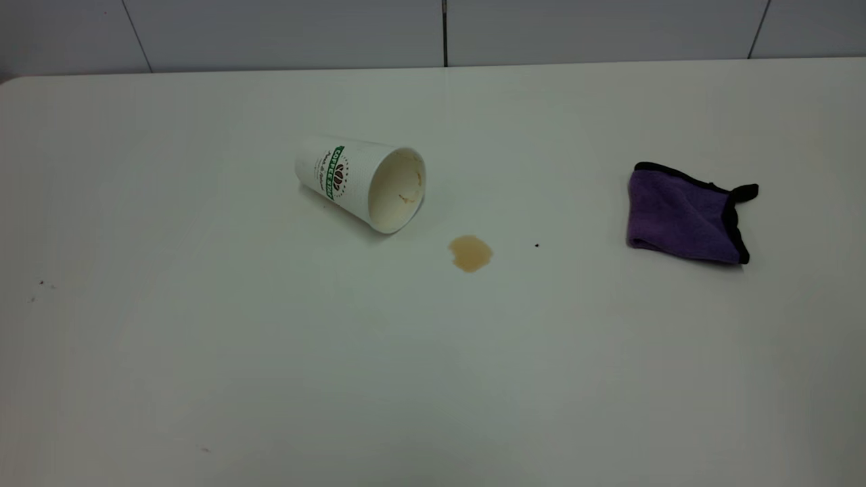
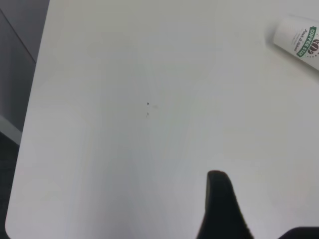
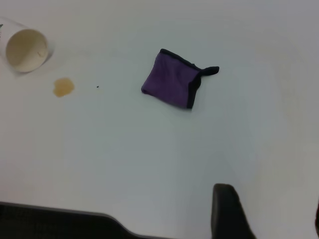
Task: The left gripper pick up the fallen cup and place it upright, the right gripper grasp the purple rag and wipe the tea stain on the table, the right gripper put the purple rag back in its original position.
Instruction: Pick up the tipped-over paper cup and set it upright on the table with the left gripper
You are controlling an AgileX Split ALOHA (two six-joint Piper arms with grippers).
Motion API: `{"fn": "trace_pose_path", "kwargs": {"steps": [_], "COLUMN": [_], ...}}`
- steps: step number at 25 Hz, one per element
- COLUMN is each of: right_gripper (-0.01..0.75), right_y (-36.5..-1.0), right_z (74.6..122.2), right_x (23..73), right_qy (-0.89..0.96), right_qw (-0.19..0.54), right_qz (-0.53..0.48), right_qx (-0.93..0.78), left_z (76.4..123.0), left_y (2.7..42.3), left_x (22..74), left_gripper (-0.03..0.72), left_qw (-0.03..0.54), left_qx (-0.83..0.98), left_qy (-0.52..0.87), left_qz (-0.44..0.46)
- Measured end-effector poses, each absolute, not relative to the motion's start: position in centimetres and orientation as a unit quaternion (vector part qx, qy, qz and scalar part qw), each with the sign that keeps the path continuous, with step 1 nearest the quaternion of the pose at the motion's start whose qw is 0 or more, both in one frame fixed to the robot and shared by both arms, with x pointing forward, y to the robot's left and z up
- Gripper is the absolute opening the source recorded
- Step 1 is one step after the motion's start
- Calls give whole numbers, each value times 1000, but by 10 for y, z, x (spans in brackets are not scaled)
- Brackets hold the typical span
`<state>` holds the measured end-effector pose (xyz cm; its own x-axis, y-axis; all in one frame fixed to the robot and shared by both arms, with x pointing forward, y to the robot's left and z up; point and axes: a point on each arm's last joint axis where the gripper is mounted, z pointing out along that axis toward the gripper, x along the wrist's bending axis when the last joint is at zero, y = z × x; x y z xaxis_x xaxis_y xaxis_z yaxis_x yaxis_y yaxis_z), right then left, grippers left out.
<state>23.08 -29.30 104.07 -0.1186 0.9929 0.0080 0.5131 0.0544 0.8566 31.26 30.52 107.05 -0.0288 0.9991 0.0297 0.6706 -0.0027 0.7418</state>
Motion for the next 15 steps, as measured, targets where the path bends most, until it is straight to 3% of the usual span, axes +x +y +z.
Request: {"fn": "trace_pose_path", "kwargs": {"steps": [9,15], "right_gripper": [450,450], "right_y": [-293,-293], "right_z": [1041,1041], "right_x": [231,231], "right_qy": [650,650], "right_qw": [324,324], "right_qz": [370,370], "right_qx": [579,579], "left_z": [1047,1024], "left_y": [300,267], "left_x": [429,479], "left_gripper": [499,499], "left_qw": [212,181], "left_qx": [694,765], "left_qy": [651,590], "left_qz": [225,184]}}
